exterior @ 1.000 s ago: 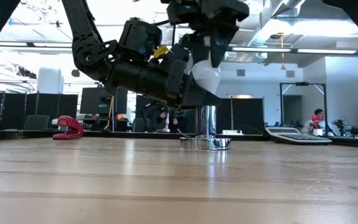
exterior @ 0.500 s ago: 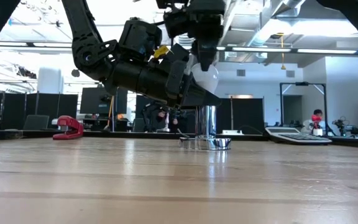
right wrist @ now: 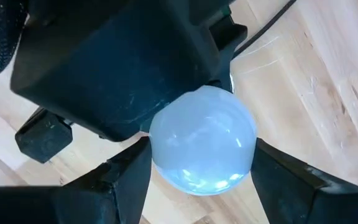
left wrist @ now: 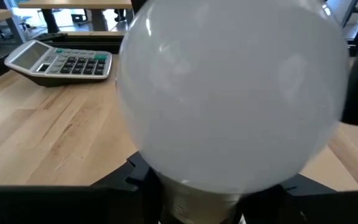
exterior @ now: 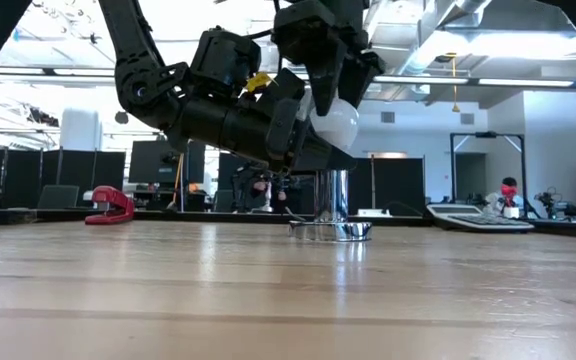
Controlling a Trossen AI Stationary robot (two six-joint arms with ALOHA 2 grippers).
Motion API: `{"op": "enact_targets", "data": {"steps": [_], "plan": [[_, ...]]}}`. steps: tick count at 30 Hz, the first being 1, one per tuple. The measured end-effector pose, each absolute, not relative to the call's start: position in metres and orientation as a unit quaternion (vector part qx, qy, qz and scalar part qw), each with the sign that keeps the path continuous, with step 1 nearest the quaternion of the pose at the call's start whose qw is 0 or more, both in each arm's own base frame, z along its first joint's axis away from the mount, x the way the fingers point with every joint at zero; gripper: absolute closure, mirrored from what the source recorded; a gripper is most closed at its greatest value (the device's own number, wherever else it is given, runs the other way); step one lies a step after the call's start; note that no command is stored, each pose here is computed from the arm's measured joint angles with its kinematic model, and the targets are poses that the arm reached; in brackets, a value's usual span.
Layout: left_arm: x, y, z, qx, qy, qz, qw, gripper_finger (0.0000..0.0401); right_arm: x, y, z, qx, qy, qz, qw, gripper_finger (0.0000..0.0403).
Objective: Screw lightbulb
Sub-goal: Insert the lightbulb into the silver lamp socket
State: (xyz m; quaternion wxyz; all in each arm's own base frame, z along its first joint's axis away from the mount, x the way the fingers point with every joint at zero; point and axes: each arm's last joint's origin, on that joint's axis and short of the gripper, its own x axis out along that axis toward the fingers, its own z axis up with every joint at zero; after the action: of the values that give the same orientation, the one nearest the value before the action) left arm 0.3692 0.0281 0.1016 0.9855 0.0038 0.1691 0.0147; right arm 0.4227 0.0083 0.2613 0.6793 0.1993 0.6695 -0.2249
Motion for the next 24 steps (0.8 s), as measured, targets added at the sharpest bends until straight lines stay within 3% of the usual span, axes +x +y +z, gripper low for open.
{"op": "enact_targets", "data": {"steps": [7, 16, 24], "plan": [[0.369, 0.027, 0.101, 0.0, 0.17, 0.014, 0.985, 0.0246, 0.421, 0.002, 0.264, 0.228, 0.653, -0.265, 0.671, 0.0145], [0.37, 0.021, 0.102, 0.004, 0.164, -0.002, 0.986, 0.0246, 0.421, -0.023, 0.264, 0.243, 0.657, -0.253, 0.668, 0.0145], [0.37, 0.023, 0.103, 0.005, 0.161, 0.008, 0.987, 0.0208, 0.42, -0.035, 0.264, 0.242, 0.662, -0.239, 0.668, 0.0145]]}}
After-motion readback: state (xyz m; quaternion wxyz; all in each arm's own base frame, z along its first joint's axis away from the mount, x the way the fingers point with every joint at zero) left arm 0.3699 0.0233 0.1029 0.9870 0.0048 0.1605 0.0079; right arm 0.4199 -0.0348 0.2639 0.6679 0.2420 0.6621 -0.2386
